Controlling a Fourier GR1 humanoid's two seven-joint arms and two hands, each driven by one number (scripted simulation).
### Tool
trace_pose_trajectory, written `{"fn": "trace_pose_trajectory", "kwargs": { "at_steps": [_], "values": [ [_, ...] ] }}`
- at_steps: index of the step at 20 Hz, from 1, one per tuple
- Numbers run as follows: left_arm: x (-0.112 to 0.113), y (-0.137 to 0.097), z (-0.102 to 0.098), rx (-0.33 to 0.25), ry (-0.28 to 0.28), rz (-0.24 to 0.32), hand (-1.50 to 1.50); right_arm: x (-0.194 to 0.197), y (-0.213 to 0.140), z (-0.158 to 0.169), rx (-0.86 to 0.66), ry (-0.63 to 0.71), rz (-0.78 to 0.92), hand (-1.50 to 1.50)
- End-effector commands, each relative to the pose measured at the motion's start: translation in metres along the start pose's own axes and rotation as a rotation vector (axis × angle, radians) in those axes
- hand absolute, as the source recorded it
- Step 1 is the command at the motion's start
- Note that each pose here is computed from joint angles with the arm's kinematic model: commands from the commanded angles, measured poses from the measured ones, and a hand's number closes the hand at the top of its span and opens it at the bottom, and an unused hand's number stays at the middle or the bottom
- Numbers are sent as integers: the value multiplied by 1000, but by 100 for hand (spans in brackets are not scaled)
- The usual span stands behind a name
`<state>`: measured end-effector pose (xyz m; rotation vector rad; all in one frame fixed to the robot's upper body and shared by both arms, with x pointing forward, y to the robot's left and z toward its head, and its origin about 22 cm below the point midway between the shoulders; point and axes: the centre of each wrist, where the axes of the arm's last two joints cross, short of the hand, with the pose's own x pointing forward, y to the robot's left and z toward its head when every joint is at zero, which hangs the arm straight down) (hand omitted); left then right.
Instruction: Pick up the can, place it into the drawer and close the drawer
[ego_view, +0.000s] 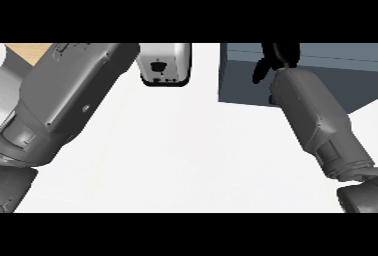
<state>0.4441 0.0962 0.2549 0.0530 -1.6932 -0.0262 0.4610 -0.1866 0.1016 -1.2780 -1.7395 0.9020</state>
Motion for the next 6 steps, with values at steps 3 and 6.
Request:
{"fn": "trace_pose_trajectory", "kwargs": {
  "at_steps": [3,6],
  "values": [
    [-12,12,7,-12,1,11,-150,34,-32,-35,-145,-12,-209,-150],
    [-17,30,10,2,0,15,-150,30,-32,-34,-147,-17,-232,-150]
  ]
}}
